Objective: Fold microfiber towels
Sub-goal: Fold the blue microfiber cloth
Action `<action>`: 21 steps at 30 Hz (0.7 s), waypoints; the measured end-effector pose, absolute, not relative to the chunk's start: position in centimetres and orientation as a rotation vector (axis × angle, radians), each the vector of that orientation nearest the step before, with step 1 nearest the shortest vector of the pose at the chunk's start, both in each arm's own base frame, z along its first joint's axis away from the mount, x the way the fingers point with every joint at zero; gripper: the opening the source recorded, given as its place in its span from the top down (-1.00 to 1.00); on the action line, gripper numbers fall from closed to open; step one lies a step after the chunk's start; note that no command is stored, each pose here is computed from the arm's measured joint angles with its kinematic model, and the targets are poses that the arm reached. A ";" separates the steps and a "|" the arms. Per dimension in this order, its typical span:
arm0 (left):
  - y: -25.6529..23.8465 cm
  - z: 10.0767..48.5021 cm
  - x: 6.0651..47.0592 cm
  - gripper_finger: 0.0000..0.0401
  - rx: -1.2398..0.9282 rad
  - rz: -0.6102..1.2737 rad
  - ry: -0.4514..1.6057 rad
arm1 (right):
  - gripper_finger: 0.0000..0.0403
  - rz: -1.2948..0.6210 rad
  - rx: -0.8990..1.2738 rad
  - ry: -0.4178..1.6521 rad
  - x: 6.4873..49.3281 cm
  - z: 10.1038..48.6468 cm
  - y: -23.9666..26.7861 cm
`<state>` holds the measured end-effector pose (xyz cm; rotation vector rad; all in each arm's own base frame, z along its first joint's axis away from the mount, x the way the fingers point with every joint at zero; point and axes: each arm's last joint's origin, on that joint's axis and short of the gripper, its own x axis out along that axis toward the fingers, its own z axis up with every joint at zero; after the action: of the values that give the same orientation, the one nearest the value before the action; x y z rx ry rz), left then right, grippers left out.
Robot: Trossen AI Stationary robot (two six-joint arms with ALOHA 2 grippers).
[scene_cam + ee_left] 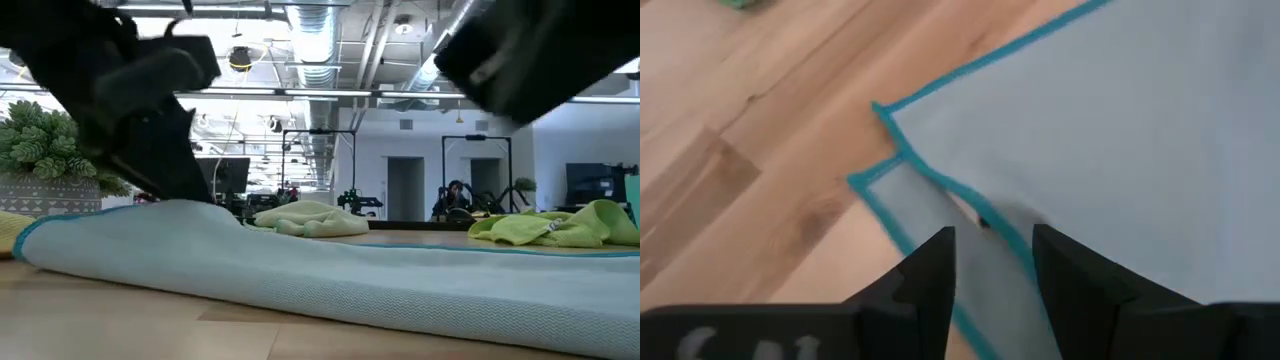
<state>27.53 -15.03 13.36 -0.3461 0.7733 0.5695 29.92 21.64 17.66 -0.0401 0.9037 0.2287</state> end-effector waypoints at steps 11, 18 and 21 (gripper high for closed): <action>-8.6 11.4 28.0 0.36 -0.228 0.697 0.897 | 0.88 -0.186 -0.062 1.155 30.5 12.1 18.0; -6.8 15.3 30.4 0.36 -0.037 0.728 0.875 | 0.90 -0.214 -0.024 1.154 29.8 13.7 17.6; -7.0 16.6 31.1 0.36 0.005 0.732 0.852 | 0.91 -0.049 -0.018 1.078 29.8 16.2 18.7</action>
<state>31.13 -6.99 16.62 0.0049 0.8525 0.7319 29.76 18.66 16.24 -0.0184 1.0779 -0.0485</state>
